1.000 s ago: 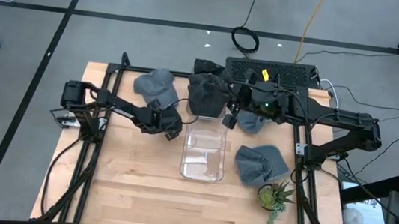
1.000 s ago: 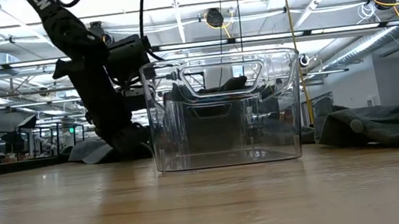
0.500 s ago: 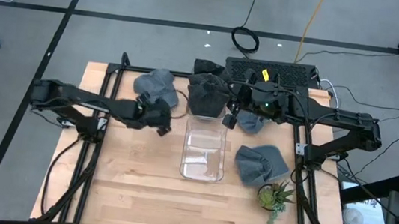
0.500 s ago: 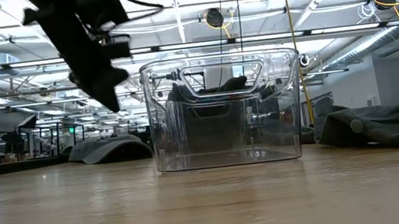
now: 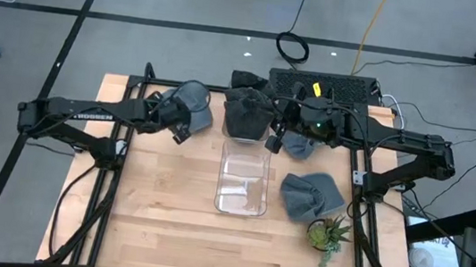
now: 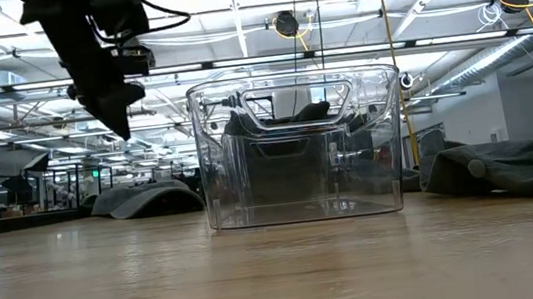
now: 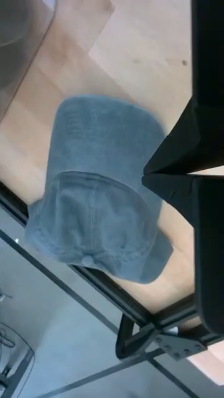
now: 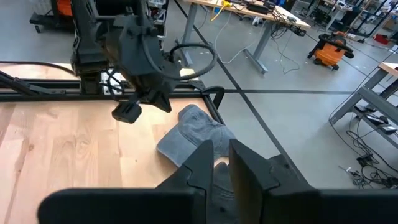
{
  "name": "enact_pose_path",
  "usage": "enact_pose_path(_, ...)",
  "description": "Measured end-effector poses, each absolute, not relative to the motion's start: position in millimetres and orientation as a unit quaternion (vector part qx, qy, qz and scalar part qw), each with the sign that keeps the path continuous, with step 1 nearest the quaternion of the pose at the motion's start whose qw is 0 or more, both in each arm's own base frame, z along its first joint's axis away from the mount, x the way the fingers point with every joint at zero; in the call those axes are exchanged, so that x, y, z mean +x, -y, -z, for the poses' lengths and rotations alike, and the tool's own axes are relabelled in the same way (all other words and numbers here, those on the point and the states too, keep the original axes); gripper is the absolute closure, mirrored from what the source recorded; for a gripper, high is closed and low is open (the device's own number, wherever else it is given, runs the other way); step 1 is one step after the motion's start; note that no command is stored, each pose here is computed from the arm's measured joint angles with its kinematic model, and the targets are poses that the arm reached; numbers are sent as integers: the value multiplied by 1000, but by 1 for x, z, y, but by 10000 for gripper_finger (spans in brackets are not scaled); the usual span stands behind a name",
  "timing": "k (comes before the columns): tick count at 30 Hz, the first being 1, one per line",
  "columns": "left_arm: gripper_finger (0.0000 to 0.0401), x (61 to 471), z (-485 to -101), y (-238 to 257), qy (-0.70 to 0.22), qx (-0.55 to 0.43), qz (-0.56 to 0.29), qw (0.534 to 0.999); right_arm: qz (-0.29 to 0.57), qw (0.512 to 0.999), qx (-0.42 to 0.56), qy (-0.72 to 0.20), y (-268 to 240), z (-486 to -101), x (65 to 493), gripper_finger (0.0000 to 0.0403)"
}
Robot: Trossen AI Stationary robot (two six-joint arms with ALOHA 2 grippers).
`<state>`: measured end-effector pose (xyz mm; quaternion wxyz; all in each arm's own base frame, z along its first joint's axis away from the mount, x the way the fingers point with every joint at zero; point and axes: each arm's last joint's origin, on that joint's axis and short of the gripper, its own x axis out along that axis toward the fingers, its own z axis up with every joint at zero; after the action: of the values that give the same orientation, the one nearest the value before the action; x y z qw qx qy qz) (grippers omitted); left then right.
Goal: Pick & Place hat
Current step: Put the top left blue cap into the bottom transparent bin
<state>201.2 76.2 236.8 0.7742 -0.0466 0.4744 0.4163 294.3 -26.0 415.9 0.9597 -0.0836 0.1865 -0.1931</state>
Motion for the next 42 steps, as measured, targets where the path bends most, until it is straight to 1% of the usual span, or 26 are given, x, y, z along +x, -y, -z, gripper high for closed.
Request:
enact_pose_path(4,400,200,-237,-75,-490,-34,-394,777,193,960,-84,-186,26,-416,294,362)
enact_pose_path(8,400,201,-236,-72,-517,11,-344,784,194,960,-83,-182,26,-417,295,362)
enact_pose_path(12,400,203,-235,-70,-546,70,-263,792,194,960,-83,-183,26,-417,295,362)
enact_pose_path(15,400,204,-235,-68,-563,117,-186,797,194,960,-83,-183,26,-417,295,362)
enact_pose_path(18,400,207,-235,-66,-561,170,-120,801,194,960,-83,-183,26,-417,295,362)
enact_pose_path(20,400,209,-236,-64,-557,194,-107,800,194,960,-83,-181,26,-417,295,362)
enact_pose_path(25,400,211,-236,-63,-562,230,-109,787,196,961,-83,-174,26,-418,296,362)
enact_pose_path(28,394,213,-234,-62,-565,240,-100,783,195,960,-94,-176,26,-418,296,358)
enact_pose_path(31,373,217,-235,-60,-550,226,-116,796,194,960,-97,-177,26,-418,296,349)
enact_pose_path(34,341,220,-235,-57,-536,200,-147,807,194,960,-98,-177,26,-418,296,336)
enact_pose_path(37,297,221,-237,-55,-522,190,-181,811,193,958,-106,-184,26,-416,296,322)
enact_pose_path(42,210,221,-237,-49,-517,171,-218,810,204,955,-114,-185,27,-417,296,300)
